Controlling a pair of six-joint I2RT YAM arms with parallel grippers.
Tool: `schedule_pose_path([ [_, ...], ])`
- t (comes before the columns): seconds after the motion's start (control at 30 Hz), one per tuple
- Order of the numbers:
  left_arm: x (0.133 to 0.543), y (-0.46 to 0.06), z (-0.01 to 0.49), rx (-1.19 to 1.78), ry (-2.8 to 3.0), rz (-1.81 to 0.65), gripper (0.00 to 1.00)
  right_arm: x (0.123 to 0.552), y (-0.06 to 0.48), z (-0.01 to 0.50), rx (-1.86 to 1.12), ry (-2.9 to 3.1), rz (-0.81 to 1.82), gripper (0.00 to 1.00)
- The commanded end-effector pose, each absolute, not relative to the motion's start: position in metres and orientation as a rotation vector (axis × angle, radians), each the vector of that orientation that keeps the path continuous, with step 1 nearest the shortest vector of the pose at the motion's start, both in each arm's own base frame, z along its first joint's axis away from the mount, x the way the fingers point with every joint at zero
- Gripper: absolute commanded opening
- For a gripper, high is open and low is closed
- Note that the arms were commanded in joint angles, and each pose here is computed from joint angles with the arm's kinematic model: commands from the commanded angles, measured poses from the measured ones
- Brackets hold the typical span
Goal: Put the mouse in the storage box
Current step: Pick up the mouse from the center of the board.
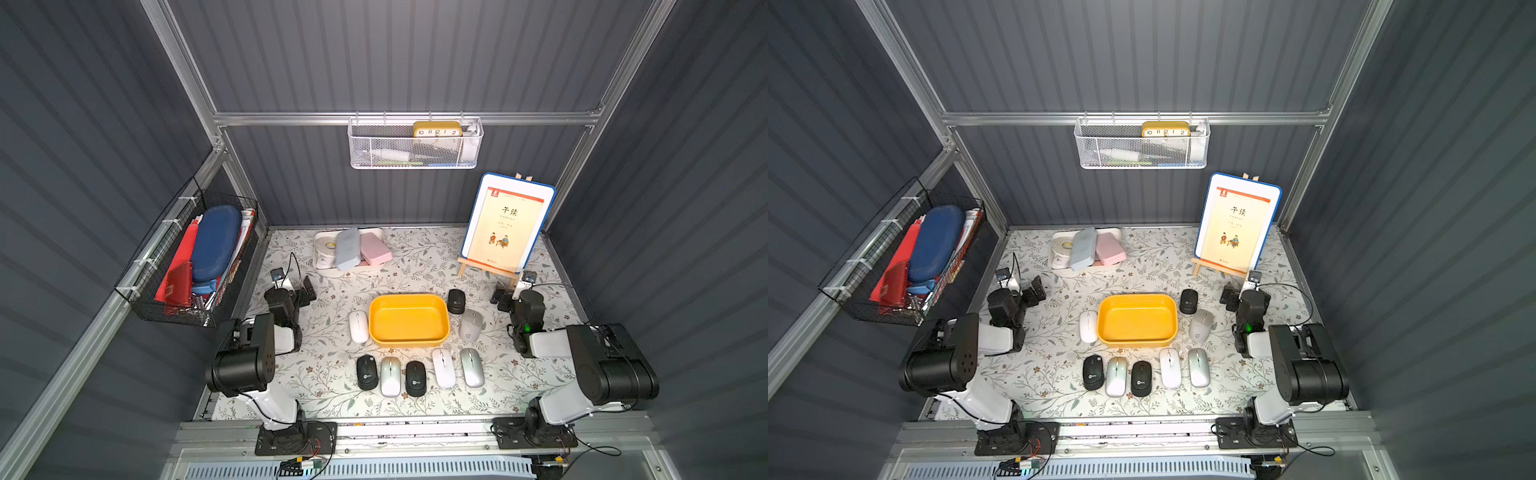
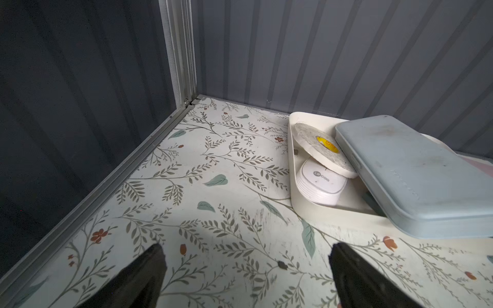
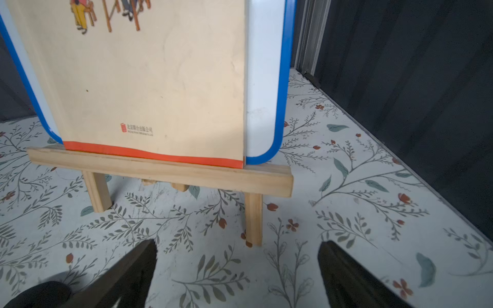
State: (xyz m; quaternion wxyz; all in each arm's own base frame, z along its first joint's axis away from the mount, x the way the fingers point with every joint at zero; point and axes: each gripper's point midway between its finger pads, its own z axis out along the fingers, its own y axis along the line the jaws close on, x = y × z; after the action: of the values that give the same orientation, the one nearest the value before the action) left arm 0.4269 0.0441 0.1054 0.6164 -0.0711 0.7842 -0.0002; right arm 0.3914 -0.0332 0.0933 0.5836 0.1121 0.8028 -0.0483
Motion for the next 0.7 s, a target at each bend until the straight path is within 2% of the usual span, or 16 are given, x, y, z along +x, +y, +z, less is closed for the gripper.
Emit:
schedule_pose_path([
  [0.0, 0.4323, 0.0444, 0.1121, -0.160, 1.780, -0.011, 0.99, 0.3962, -0.0299, 0.0972, 0.244, 1.863, -0.105, 0.99],
  [0.67, 0.4340, 0.0413, 0.1126, -0.145, 1.784, -0.031, 0.99, 0.3958, -0.0298, 0.0973, 0.247, 1.863, -0.103, 0.99],
])
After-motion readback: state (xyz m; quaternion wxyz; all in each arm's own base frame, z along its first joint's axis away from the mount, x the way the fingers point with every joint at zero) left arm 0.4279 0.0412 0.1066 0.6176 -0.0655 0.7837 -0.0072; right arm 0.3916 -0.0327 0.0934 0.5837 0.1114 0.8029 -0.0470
